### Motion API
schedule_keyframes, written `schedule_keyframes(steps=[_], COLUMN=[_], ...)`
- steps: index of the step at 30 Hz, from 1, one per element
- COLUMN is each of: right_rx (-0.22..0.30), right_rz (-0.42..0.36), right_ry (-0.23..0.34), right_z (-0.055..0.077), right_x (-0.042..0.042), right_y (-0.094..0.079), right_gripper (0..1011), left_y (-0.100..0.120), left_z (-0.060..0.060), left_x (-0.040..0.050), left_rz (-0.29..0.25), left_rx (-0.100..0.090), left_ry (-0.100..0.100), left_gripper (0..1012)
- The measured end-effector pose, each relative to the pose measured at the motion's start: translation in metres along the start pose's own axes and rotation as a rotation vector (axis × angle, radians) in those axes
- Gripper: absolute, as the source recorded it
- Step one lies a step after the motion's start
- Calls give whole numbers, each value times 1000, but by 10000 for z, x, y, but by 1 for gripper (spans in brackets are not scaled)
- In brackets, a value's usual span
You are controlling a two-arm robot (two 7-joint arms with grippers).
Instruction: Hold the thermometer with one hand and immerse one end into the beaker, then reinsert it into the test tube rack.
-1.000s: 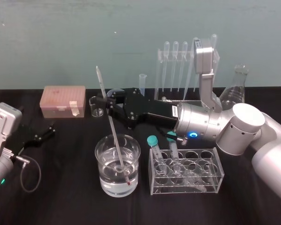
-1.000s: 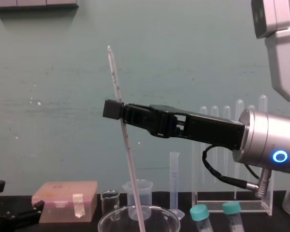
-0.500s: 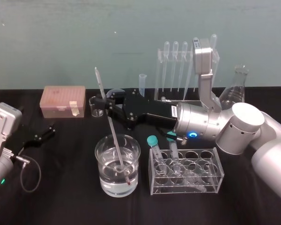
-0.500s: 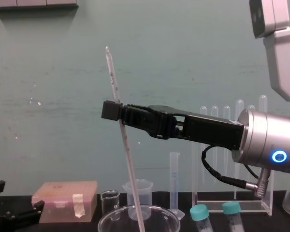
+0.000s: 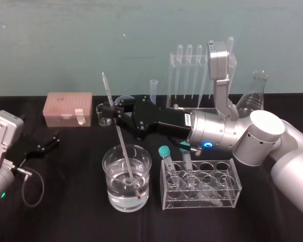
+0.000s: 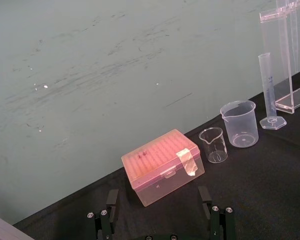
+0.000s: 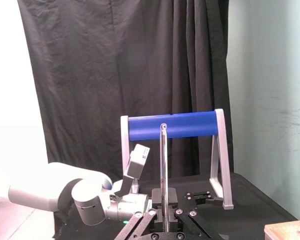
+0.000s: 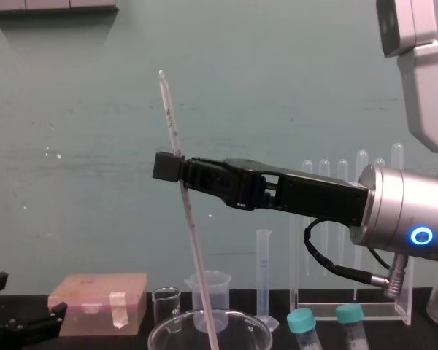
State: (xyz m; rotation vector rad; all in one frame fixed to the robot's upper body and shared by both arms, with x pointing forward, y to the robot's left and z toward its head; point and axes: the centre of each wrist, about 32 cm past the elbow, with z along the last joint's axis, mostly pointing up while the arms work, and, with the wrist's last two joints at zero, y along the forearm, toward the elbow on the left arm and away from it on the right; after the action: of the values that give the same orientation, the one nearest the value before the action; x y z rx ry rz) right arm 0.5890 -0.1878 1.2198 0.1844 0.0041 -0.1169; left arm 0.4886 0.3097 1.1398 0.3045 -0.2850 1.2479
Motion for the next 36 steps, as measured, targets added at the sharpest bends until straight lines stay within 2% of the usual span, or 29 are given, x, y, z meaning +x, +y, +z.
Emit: schedule_keyframes(steps=[28,32,35,36], right_rx=[0,18,38,48], right_rz=[1,6,14,21], right_ry=[3,-3,-4,-9], right_z=[19,129,282,376], right_x=[-14,11,37,49], right_y=[11,31,50,65], right_gripper=[57,57,57,57], left_y=[0,0,0,0], left_z=[0,0,0,0], left_x=[0,0,0,0], left_rz=[0,0,0,0], left_rx=[0,0,0,0], left_ry=[0,0,0,0], left_gripper=[1008,1008,1008,1008])
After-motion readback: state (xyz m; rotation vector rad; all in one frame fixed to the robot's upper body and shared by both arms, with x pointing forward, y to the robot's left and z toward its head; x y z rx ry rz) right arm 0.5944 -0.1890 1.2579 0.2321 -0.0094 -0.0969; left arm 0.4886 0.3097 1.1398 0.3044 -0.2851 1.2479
